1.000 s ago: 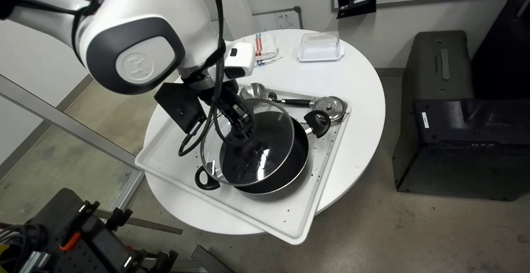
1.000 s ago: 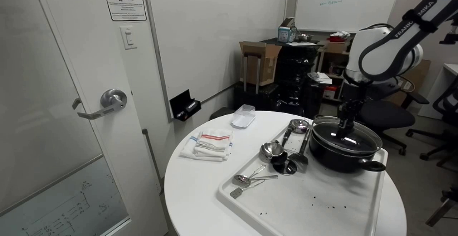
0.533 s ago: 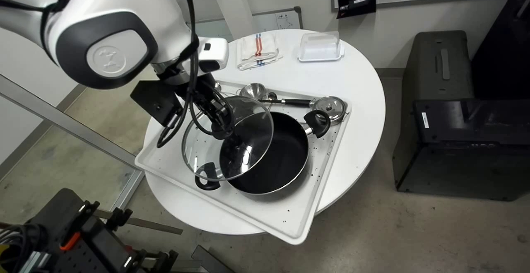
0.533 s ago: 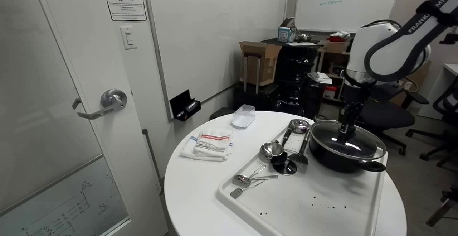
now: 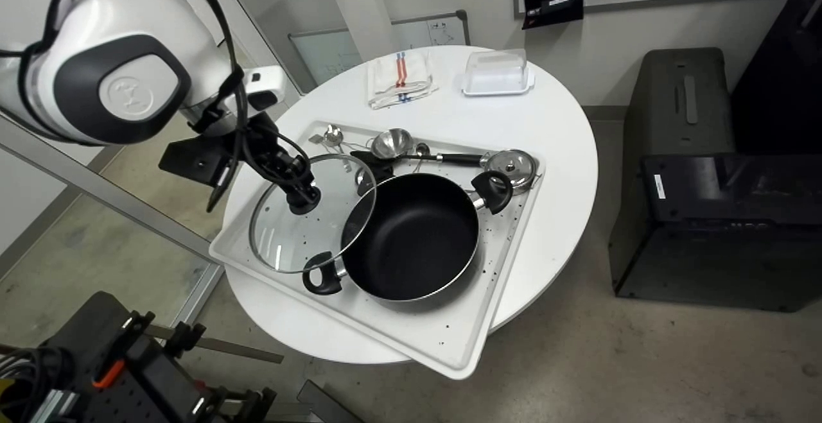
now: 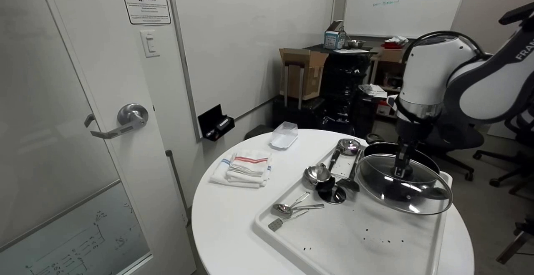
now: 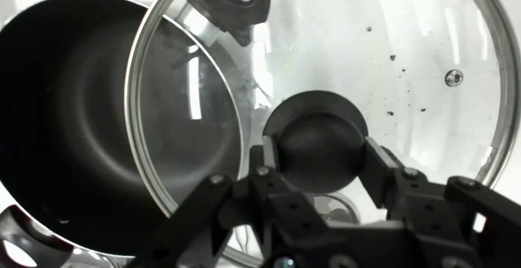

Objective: Remove the lid from the pot

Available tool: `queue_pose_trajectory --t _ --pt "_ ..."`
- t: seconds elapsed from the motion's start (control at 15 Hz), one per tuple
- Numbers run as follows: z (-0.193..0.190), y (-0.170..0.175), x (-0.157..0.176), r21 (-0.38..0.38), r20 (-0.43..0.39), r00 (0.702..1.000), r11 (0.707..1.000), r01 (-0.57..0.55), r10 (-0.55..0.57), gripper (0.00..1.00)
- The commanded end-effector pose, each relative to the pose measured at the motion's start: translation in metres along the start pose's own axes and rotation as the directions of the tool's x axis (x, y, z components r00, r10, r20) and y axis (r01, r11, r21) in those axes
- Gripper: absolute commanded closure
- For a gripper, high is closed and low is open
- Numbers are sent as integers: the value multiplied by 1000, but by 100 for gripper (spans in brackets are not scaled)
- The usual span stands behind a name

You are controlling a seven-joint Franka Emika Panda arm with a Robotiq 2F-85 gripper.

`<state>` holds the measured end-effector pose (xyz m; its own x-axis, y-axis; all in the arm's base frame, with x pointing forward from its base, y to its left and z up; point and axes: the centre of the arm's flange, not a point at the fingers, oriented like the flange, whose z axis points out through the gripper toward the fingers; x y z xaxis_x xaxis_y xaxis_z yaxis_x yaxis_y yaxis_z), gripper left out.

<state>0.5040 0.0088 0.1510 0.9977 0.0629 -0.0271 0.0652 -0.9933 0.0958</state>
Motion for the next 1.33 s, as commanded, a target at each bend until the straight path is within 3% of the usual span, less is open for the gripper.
queue_pose_trajectory --t 0.0,0.27,0.53,1.27 --pt "-10 -49 -16 -71 -44 996 995 77 -80 74" --pt "-4 -101 -26 -127 -49 986 980 152 -159 74" --pt "9 -134 -29 -136 -37 981 974 183 -190 74" --pt "73 -134 -9 -79 58 992 990 118 -113 74"
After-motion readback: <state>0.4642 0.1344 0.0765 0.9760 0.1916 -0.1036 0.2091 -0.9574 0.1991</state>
